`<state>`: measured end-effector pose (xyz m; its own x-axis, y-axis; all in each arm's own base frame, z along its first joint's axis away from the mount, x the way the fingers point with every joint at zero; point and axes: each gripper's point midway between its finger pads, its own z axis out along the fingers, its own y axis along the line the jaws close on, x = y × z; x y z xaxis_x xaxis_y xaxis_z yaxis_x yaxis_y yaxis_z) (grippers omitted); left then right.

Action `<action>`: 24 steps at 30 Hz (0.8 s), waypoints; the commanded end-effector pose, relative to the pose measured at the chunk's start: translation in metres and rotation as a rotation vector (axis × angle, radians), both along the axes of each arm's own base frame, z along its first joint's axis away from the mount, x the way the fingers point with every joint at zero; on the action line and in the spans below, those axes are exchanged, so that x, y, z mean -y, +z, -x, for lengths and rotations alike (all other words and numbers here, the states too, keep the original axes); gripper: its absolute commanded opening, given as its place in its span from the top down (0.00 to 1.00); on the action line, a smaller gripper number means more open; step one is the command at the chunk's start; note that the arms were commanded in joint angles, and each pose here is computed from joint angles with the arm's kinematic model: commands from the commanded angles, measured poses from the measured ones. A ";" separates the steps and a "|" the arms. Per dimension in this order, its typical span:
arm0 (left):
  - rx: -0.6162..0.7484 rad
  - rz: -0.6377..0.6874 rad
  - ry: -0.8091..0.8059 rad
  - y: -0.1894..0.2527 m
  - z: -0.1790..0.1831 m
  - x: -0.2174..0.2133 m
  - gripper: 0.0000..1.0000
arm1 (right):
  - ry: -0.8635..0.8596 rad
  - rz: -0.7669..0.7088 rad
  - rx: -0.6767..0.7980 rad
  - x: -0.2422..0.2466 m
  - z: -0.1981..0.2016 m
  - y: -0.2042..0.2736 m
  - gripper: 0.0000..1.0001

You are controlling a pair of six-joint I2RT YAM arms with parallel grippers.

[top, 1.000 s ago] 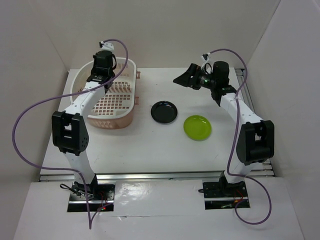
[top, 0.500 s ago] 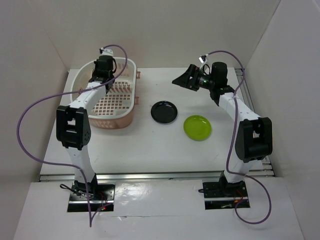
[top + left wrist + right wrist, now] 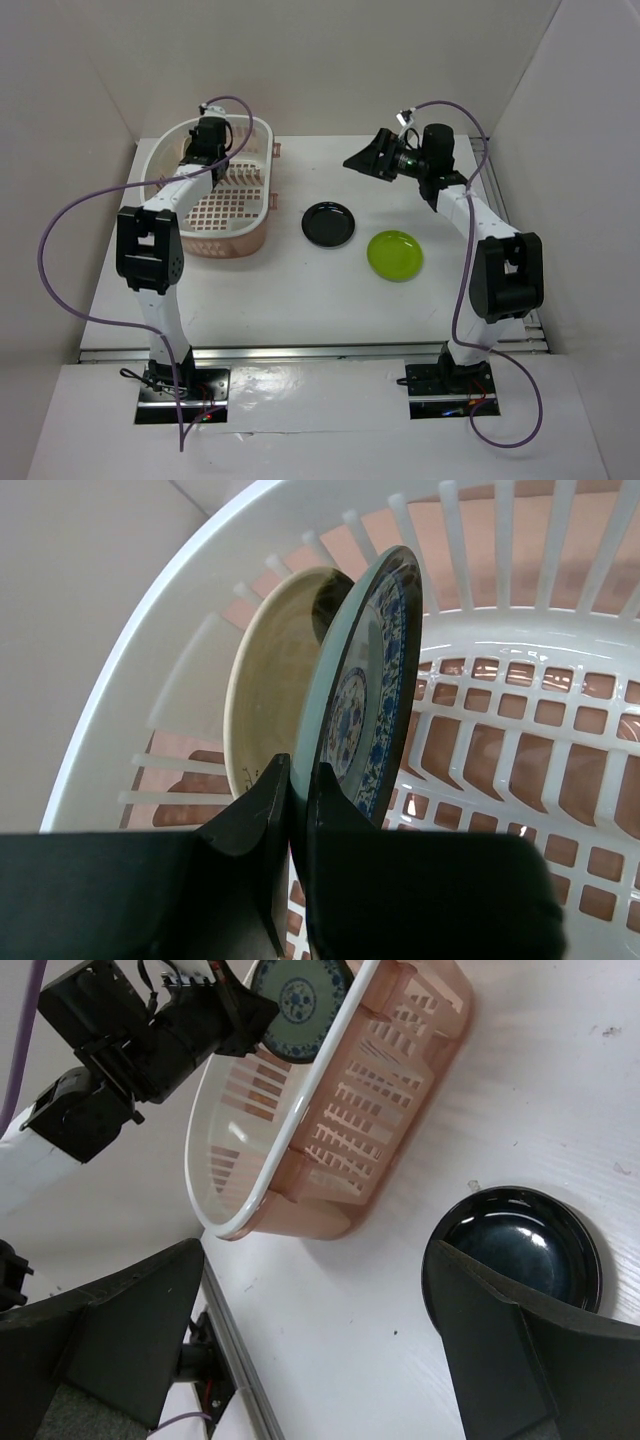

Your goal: Load the plates into the dish rack

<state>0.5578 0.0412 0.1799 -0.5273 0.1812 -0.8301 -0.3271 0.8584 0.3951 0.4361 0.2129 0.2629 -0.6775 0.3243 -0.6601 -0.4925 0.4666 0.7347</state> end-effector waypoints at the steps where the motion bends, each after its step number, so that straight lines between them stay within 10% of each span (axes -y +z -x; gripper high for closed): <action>1: 0.071 0.028 0.023 0.010 -0.010 -0.001 1.00 | 0.030 -0.020 0.058 -0.006 -0.002 0.012 0.00; 15: 0.047 0.141 0.020 -0.006 -0.021 -0.006 1.00 | 0.048 -0.022 0.048 -0.007 -0.002 0.008 0.00; 24: 0.042 0.175 0.033 -0.011 -0.021 -0.012 0.71 | 0.057 -0.024 0.051 -0.008 -0.003 0.006 0.00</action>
<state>0.5688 0.0468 0.1486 -0.5538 0.0493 -0.8312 -0.3266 0.9054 0.2713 0.4348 0.2160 0.2566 -0.6974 0.3091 -0.6466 -0.4945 0.4455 0.7463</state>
